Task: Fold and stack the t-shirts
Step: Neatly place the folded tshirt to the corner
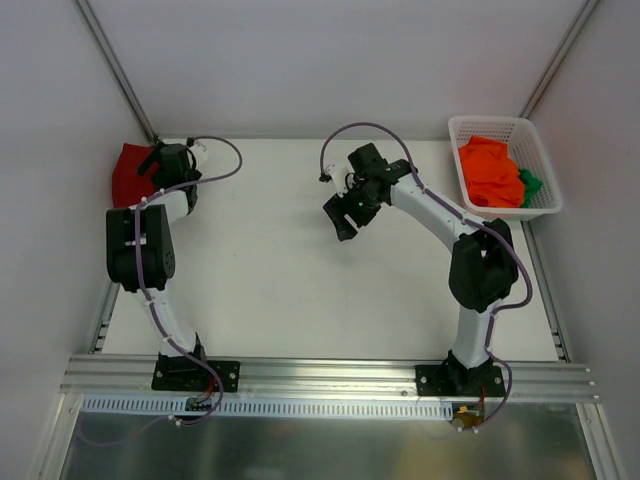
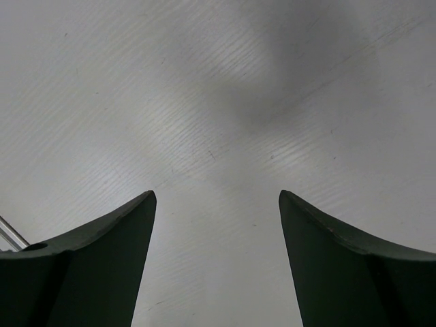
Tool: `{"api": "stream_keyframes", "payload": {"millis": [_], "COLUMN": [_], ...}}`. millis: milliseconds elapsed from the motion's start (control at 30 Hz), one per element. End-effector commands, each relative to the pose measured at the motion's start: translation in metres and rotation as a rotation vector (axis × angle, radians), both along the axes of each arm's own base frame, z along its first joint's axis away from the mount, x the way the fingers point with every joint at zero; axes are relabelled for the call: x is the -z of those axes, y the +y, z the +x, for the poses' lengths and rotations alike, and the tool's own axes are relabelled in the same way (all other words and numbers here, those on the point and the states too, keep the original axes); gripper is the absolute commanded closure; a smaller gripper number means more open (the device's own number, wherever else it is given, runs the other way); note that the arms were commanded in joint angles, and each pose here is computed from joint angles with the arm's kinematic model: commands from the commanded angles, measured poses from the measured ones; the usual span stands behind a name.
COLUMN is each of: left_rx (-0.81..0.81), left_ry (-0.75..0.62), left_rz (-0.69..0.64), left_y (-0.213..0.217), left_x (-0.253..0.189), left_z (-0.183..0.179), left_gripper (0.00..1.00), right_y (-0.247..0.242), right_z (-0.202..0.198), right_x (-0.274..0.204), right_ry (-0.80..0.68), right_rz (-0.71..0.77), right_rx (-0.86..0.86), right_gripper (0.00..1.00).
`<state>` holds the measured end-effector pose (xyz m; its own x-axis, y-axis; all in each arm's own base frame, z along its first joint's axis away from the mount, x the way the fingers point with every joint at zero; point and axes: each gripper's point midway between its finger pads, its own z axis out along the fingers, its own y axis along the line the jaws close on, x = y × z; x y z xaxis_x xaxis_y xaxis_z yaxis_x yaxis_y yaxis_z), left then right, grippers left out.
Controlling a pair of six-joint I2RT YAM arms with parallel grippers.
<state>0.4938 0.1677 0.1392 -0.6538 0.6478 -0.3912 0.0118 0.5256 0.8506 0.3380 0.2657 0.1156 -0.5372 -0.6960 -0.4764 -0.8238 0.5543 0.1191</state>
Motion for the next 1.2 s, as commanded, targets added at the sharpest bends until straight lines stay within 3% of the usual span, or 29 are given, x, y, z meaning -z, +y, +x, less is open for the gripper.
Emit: {"api": "stream_keyframes", "payload": {"millis": [0, 100, 167, 233, 267, 333, 667, 900, 1100, 1167], "left_rx": [-0.064, -0.069, -0.073, -0.072, -0.074, -0.081, -0.037, -0.053, -0.025, -0.021], "left_ry": [0.025, 0.055, 0.060, 0.073, 0.076, 0.090, 0.108, 0.081, 0.070, 0.113], "left_rz": [0.029, 0.015, -0.004, -0.060, -0.075, -0.100, -0.188, -0.220, -0.184, -0.131], "left_y": [0.014, 0.015, 0.015, 0.010, 0.010, 0.009, -0.015, -0.016, -0.034, -0.034], "left_x": [-0.006, 0.005, 0.002, 0.014, 0.010, 0.020, 0.045, 0.033, 0.025, 0.042], "left_z": [0.014, 0.025, 0.034, 0.042, 0.046, 0.051, 0.066, 0.109, 0.141, 0.147], "left_gripper": [0.01, 0.03, 0.20, 0.42, 0.66, 0.98, 1.00, 1.00, 1.00, 1.00], "right_y": [-0.005, -0.007, -0.009, -0.012, -0.014, -0.019, -0.062, -0.065, -0.069, -0.069], "right_z": [0.007, 0.007, 0.007, 0.009, 0.011, 0.013, 0.020, 0.019, 0.017, 0.015], "right_x": [-0.027, -0.031, -0.033, -0.035, -0.036, -0.040, -0.054, -0.049, -0.040, -0.039], "right_ry": [-0.052, -0.048, -0.052, -0.053, -0.056, -0.056, -0.097, -0.083, -0.078, -0.075], "right_rz": [0.062, 0.079, 0.087, 0.093, 0.096, 0.109, 0.046, 0.025, 0.004, 0.003], "right_rx": [0.025, 0.034, 0.037, 0.050, 0.058, 0.075, 0.166, 0.191, 0.190, 0.189], "right_gripper": [0.23, 0.23, 0.23, 0.23, 0.23, 0.23, 0.23, 0.23, 0.23, 0.23]}}
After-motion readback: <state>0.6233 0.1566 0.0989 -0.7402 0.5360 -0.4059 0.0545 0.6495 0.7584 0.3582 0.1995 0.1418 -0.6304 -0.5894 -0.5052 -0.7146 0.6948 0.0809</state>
